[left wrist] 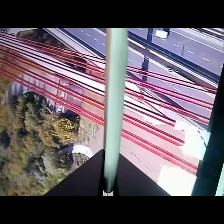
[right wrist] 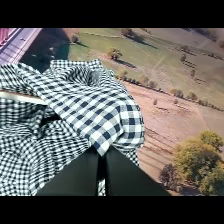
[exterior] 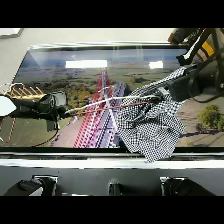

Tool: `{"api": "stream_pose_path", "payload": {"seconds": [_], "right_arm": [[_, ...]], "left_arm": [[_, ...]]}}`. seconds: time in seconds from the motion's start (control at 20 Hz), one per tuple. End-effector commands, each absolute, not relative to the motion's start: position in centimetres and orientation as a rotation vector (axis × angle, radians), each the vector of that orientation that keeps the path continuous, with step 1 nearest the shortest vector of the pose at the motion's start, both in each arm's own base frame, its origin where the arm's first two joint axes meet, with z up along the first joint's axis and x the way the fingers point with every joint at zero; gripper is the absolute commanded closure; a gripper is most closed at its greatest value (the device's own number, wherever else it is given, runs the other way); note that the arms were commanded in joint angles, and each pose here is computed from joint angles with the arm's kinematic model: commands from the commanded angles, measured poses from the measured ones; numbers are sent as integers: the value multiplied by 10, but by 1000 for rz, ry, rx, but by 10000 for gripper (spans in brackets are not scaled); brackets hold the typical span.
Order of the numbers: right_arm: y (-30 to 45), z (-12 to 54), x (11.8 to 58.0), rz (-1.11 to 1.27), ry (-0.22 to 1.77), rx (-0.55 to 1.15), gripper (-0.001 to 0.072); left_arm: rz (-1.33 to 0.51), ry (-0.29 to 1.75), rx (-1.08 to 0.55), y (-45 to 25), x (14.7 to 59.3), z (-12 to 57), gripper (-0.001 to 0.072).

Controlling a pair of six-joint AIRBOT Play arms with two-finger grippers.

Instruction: Fold the clothes and pants, and hang the long-sleeved shirts on hangers.

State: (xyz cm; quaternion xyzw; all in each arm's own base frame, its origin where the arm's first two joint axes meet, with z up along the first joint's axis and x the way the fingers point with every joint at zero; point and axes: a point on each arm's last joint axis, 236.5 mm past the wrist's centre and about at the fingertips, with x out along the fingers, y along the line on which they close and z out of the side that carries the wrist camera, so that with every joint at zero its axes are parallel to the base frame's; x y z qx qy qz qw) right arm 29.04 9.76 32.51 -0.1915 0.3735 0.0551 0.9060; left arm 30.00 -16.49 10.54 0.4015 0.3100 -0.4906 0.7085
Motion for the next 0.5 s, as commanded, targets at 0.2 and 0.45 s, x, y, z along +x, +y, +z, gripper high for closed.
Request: {"api": "stream_pose_path", "payload": {"seconds": [0.2, 0.45], "right_arm": [[90, 324, 297, 50, 777, -391, 676], [92, 322, 298, 49, 782, -390, 676]], "left_arm": [[-1034, 620, 879, -162, 290, 135, 677], [-1023, 614, 874, -161, 289, 139, 677]]}}
